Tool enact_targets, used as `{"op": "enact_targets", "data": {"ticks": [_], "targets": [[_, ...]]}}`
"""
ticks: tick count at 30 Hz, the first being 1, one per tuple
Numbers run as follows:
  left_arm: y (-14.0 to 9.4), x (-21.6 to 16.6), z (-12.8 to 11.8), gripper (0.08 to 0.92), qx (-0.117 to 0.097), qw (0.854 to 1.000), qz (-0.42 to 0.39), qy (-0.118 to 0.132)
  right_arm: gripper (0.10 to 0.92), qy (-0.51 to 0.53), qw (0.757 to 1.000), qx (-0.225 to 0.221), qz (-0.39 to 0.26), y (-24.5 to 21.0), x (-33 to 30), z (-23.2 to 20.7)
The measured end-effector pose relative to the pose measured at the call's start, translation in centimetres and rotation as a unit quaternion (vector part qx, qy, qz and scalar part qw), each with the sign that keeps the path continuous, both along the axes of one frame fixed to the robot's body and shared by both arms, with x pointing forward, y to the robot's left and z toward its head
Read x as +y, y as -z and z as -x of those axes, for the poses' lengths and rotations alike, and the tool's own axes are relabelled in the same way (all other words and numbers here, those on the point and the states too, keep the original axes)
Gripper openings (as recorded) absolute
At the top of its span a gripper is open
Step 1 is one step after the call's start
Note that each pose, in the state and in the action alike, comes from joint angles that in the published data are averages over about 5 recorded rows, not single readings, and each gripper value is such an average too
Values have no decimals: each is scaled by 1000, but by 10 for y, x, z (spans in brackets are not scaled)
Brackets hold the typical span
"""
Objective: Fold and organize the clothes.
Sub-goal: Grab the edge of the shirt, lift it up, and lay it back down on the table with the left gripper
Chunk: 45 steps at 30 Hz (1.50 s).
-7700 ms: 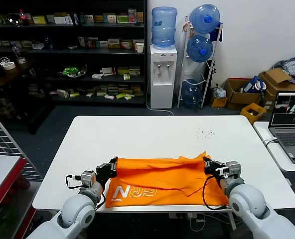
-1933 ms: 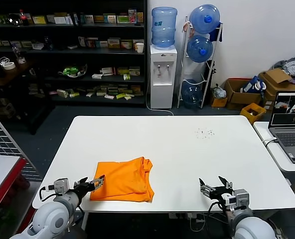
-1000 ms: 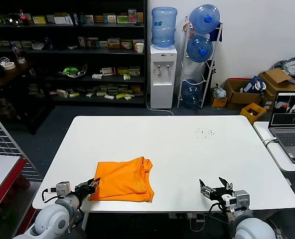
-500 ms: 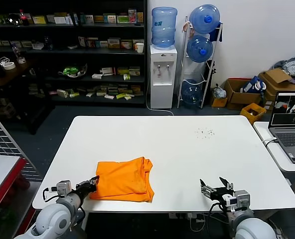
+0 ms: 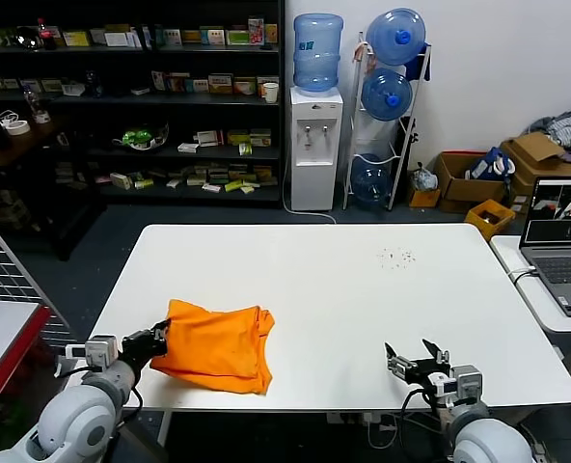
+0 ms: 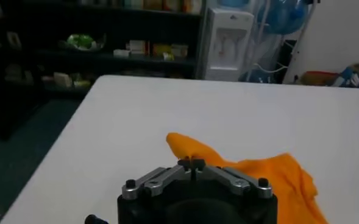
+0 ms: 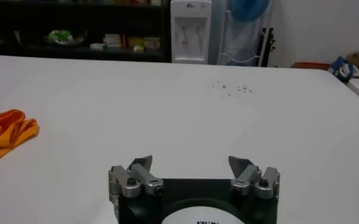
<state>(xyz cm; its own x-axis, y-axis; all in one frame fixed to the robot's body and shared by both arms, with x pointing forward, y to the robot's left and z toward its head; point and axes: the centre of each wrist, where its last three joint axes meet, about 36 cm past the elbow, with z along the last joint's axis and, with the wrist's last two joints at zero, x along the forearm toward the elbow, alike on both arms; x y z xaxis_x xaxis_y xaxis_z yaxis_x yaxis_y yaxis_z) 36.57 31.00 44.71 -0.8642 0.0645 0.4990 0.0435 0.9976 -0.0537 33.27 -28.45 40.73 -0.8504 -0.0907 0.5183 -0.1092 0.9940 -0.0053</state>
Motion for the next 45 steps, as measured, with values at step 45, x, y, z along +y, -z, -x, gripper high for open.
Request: {"op": "enact_targets", "data": {"ticks": [45], "targets": [[-16, -169, -48, 92, 103, 974, 204, 7, 823, 41, 999, -7, -2, -6, -5, 31]]}}
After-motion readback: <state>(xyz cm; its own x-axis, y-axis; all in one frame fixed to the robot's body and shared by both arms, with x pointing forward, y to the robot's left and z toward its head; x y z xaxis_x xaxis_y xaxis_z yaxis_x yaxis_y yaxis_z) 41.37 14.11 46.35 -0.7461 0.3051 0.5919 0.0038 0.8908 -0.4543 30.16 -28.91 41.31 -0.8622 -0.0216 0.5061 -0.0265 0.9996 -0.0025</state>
